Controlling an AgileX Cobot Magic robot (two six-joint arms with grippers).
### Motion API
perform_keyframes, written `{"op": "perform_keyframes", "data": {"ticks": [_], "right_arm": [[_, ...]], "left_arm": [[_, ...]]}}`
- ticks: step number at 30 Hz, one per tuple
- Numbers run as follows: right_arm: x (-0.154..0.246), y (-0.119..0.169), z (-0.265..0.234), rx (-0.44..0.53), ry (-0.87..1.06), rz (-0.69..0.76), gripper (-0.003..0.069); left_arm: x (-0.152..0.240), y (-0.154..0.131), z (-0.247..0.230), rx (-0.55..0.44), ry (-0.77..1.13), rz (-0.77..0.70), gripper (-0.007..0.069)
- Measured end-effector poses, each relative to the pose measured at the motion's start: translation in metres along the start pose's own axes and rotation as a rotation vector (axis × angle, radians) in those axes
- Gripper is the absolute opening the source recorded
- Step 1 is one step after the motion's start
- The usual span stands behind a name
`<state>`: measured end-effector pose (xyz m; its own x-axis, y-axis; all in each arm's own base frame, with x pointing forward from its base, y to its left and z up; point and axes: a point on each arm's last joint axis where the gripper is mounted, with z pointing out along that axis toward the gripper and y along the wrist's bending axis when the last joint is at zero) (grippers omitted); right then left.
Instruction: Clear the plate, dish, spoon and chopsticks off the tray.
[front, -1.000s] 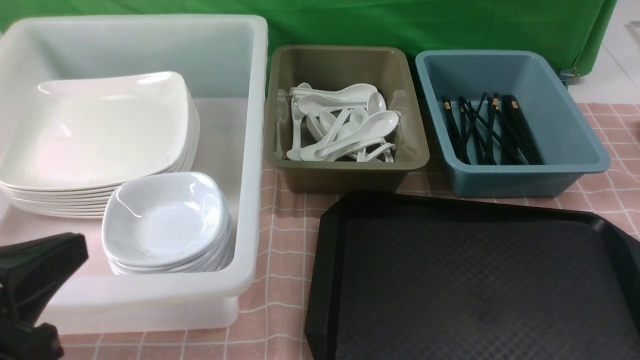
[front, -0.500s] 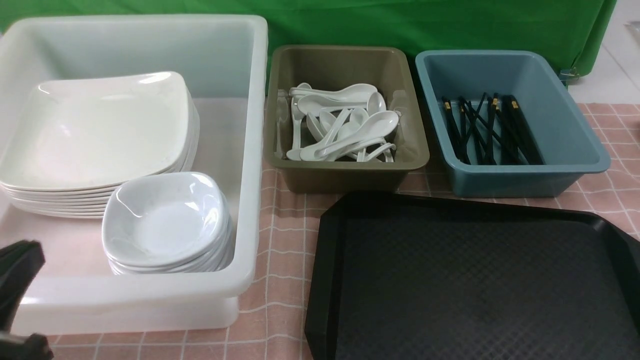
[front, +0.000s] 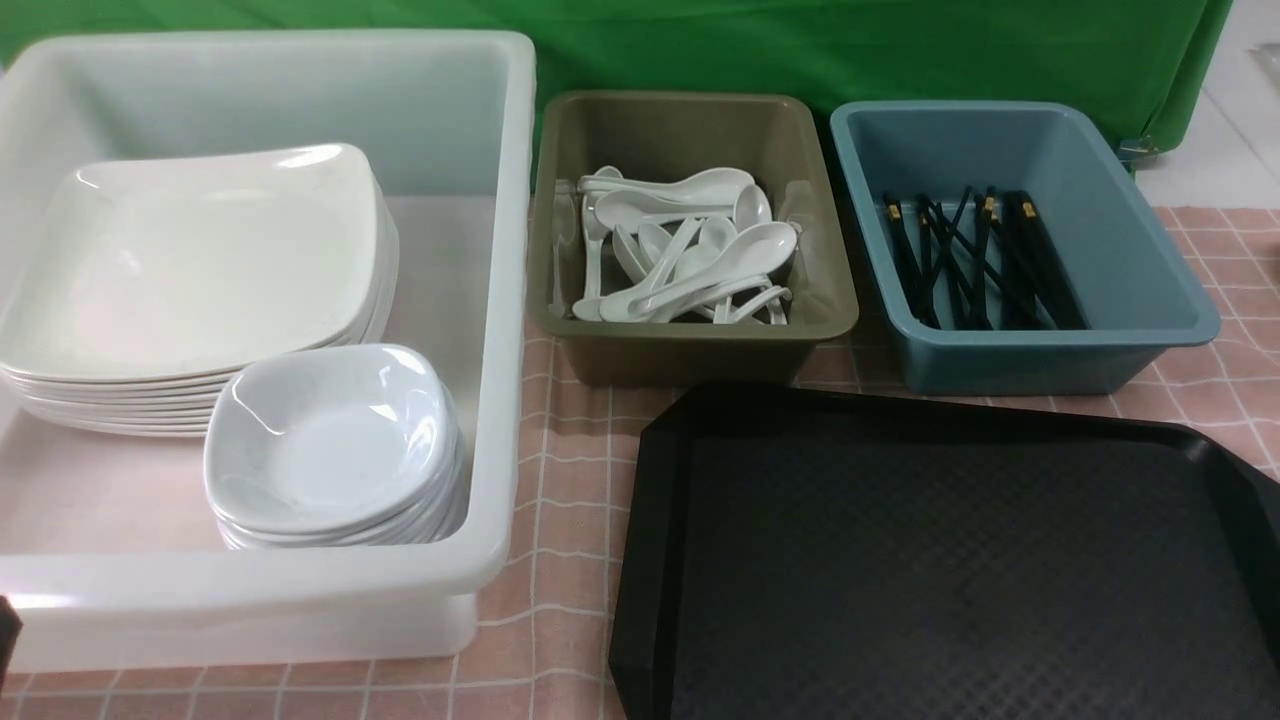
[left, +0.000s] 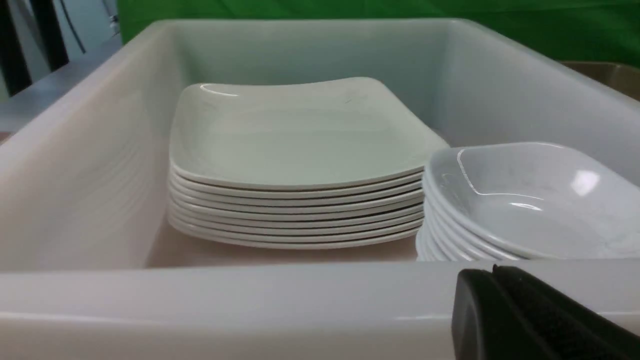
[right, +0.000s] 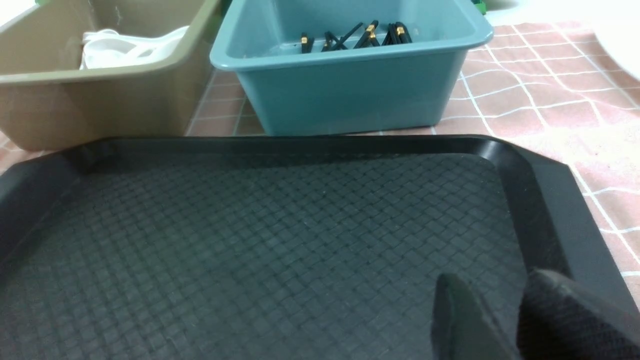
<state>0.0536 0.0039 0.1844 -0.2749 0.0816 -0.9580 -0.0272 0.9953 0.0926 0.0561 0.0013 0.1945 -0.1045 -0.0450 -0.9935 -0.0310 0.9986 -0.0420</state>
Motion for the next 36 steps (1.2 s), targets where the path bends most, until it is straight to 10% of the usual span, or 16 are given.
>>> {"op": "perform_keyframes", "data": {"ticks": [36], "right_arm": [[-0.0001, 0.0, 0.0, 0.0, -0.001, 0.0, 0.0239]], "left_arm": [[0.0025, 0.0003, 0.0, -0.005, 0.026, -0.009, 0.0]]}}
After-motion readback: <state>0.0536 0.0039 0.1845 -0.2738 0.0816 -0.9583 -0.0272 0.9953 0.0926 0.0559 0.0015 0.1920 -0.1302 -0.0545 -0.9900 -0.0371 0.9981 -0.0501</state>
